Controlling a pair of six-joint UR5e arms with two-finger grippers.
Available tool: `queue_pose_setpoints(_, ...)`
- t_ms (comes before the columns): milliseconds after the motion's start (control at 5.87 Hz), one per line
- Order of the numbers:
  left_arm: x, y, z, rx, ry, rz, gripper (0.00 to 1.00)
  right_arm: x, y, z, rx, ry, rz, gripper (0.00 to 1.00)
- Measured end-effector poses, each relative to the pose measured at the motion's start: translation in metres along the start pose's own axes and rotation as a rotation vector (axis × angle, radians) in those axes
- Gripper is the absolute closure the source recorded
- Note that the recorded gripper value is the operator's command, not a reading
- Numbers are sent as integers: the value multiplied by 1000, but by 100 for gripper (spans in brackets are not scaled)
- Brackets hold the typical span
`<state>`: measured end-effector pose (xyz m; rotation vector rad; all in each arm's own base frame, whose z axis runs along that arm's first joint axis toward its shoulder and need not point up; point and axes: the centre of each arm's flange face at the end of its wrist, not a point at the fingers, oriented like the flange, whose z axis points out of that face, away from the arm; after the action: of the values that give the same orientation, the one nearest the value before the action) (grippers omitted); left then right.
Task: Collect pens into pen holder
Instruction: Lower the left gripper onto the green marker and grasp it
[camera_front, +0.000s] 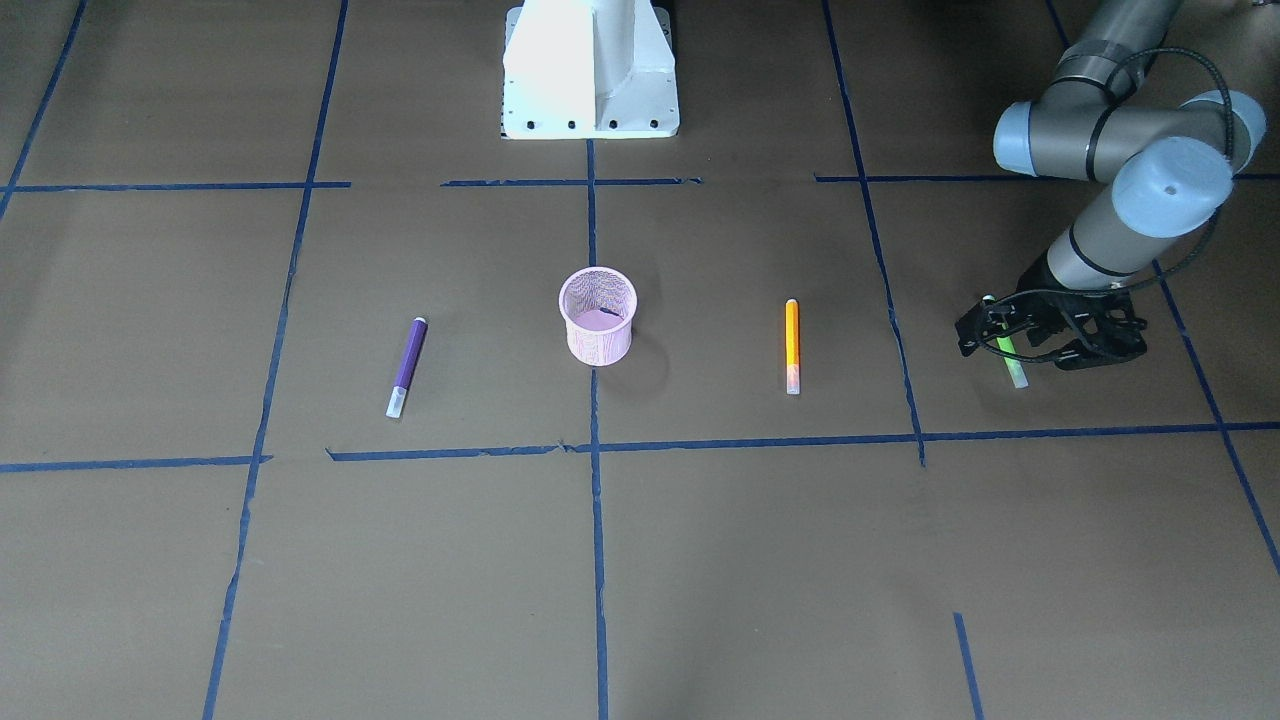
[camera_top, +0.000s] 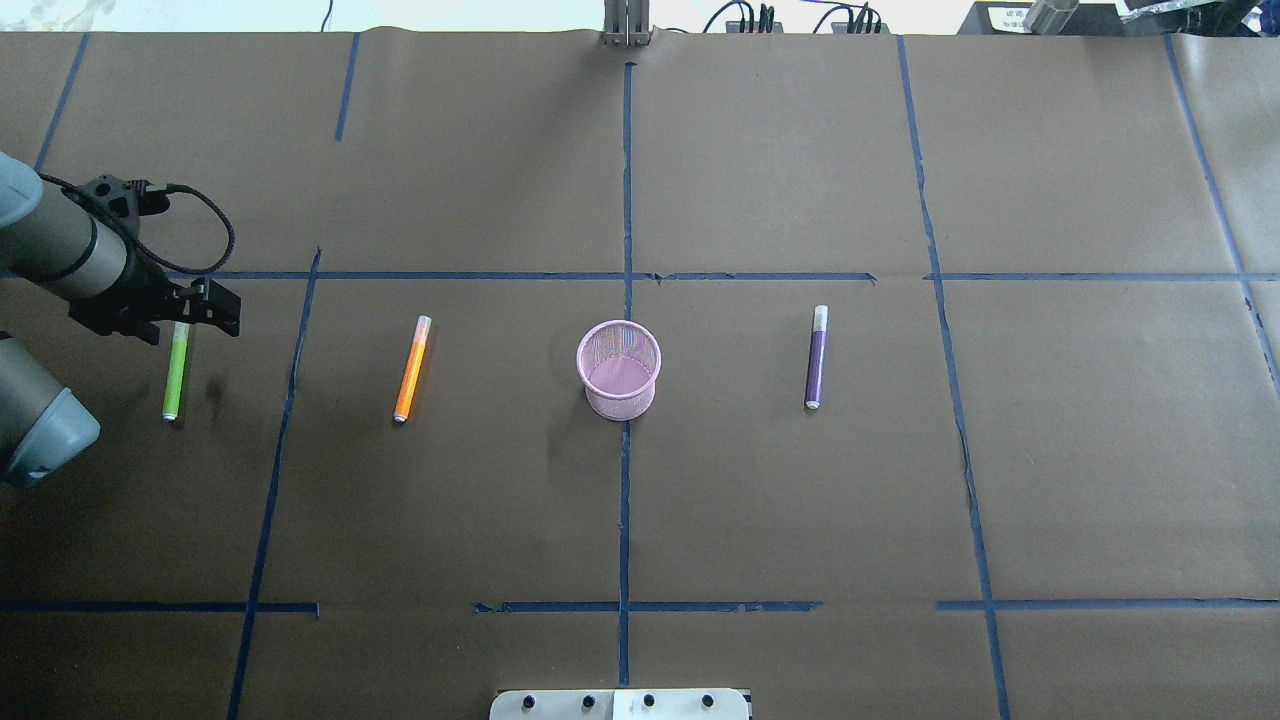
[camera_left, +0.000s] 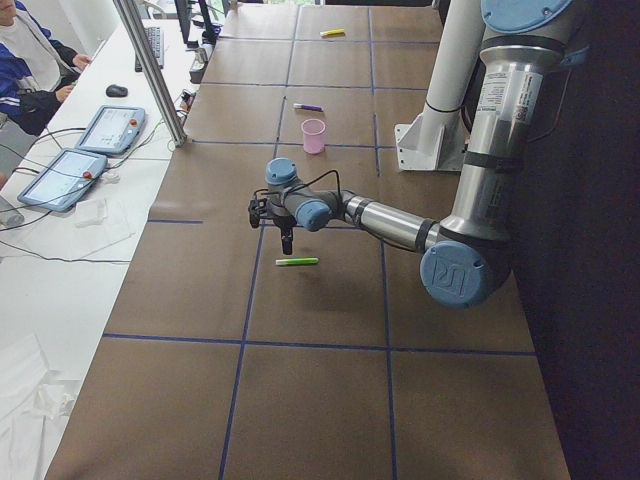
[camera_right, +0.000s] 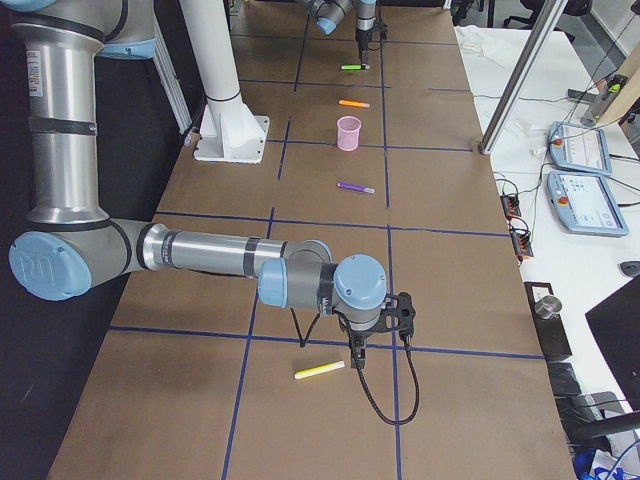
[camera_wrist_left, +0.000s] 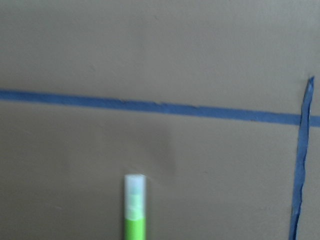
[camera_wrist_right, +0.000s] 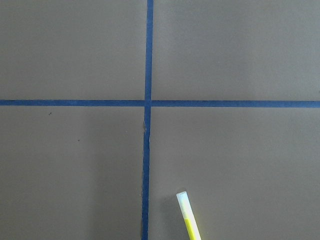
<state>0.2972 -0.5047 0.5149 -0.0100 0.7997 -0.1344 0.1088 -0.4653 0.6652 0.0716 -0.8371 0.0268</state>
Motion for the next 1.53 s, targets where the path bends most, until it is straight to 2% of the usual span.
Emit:
queue_pose_setpoints(511, -23, -1, 26, 3, -5, 29, 0, 0, 0, 0, 0, 0, 2, 0)
queue_pose_setpoints(681, -31, -3, 35, 2, -6, 37, 12, -1, 0, -1, 1, -3, 0, 0)
queue_pose_setpoints(1192, -38, -6, 38, 5, -9, 35, 83, -2, -1, -1, 3, -11, -1, 0)
queue_pose_setpoints(1362, -38, -7, 37, 7, -9, 34, 94, -2, -1, -1, 2, -11, 0, 0)
queue_pose_setpoints(1533, -40, -8, 37, 9, -10, 31, 100, -1, -2, 0, 2, -11, 1, 0)
